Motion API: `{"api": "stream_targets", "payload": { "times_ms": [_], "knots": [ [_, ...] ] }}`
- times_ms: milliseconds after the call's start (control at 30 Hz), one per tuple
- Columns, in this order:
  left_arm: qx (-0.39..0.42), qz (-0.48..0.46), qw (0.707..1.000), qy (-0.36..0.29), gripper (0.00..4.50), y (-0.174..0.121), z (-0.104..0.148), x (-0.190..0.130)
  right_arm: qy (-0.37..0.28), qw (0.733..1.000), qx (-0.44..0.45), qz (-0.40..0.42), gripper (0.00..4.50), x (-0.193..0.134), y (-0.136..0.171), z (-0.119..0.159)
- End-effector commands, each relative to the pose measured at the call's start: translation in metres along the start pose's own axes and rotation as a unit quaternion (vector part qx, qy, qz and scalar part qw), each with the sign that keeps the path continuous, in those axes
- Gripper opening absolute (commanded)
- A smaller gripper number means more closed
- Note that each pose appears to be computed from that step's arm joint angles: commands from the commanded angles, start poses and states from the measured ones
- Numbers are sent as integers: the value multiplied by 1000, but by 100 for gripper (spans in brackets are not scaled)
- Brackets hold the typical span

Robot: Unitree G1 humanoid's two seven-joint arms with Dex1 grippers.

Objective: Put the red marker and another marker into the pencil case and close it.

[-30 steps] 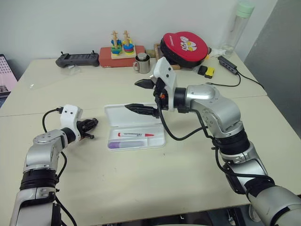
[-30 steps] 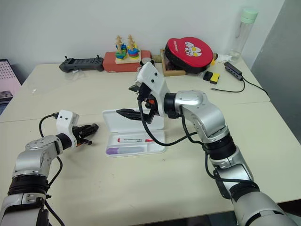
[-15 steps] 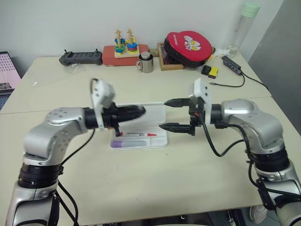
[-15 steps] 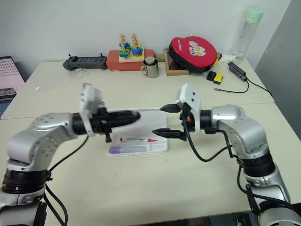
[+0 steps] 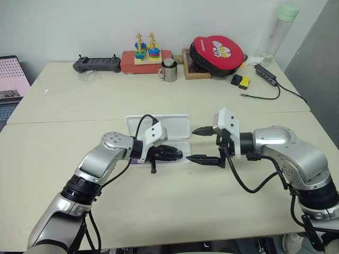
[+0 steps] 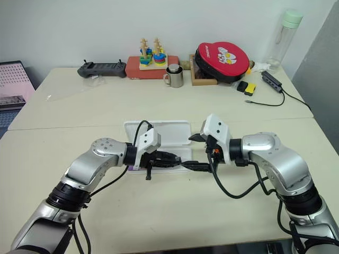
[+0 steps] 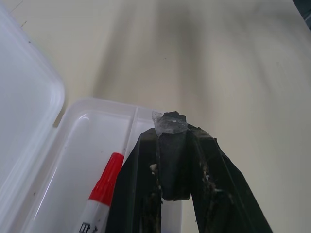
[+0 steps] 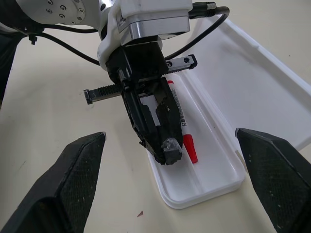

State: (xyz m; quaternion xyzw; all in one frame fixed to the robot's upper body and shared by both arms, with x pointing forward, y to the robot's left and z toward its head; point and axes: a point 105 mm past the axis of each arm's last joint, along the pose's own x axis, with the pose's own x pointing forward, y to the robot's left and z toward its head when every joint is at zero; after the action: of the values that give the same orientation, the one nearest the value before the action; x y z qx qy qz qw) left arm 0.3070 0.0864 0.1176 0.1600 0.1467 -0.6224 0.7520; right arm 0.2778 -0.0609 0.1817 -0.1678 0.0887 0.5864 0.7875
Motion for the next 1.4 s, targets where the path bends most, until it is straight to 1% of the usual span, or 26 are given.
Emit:
{"api": "stream_targets", "payload": {
  "times_ms": [33, 167, 233, 267, 300, 333, 433, 600, 633, 733, 800, 933, 1000, 1100, 1200, 1233, 1300, 1333, 1367, 1400],
  "knots": [
    [23, 0, 1000, -2, 43, 1, 8, 0, -11, 1000, -19, -1, 450, -1, 5, 9],
    [25, -1, 1000, 1, 43, 1, 7, 1, -15, 1000, -18, -2, 450, 1, 5, 9],
    [25, -1, 1000, -1, 113, 1, 7, 2, -17, 1000, -18, -3, 450, 2, 5, 10],
    [24, -1, 1000, -4, 117, 1, 9, 2, -18, 1000, -18, -3, 450, 2, 5, 10],
    [22, -2, 1000, -8, 135, 1, 10, 3, -19, 1000, -18, -3, 450, 3, 5, 10],
    [21, -2, 1000, -10, 163, 1, 10, 3, -19, 1000, -17, -3, 450, 3, 5, 10],
    [21, -3, 1000, -12, 226, 1, 11, 4, -19, 1000, -16, -4, 450, 3, 5, 10],
    [23, 6, 1000, -16, 322, 3, 13, 5, -20, 1000, -15, -5, 450, 2, 4, 10],
    [22, 10, 1000, -19, 350, 4, 14, 5, -21, 1000, -14, -6, 450, 2, 4, 10],
    [21, 30, 999, -35, 408, 9, 22, -2, -27, 1000, -13, -7, 450, 2, 2, 12],
    [16, 54, 997, -56, 446, 13, 30, -14, -41, 999, -15, -10, 450, 1, -2, 19],
    [-5, 108, 990, -91, 446, 15, 38, -44, -76, 997, -22, -27, 450, 2, -21, 42],
    [-18, 139, 985, -104, 446, 13, 40, -63, -92, 995, -19, -38, 450, 5, -35, 54],
    [-35, 188, 974, -123, 446, 9, 43, -88, -103, 993, -9, -59, 450, 13, -59, 65],
    [-53, 252, 957, -136, 450, 7, 39, -118, -89, 990, 7, -113, 402, 27, -98, 66],
    [-57, 273, 951, -135, 450, 7, 35, -127, -79, 988, 9, -129, 366, 33, -109, 66],
    [-63, 296, 943, -136, 450, 5, 30, -137, -63, 988, 5, -144, 330, 42, -121, 65],
    [-68, 304, 940, -140, 450, 4, 29, -142, -51, 987, 1, -153, 298, 48, -127, 64],
    [-71, 308, 938, -144, 450, 3, 28, -144, -43, 986, -2, -159, 284, 52, -131, 63],
    [-72, 312, 936, -145, 450, 3, 28, -146, -37, 986, -6, -162, 256, 56, -134, 61]
  ]
}}
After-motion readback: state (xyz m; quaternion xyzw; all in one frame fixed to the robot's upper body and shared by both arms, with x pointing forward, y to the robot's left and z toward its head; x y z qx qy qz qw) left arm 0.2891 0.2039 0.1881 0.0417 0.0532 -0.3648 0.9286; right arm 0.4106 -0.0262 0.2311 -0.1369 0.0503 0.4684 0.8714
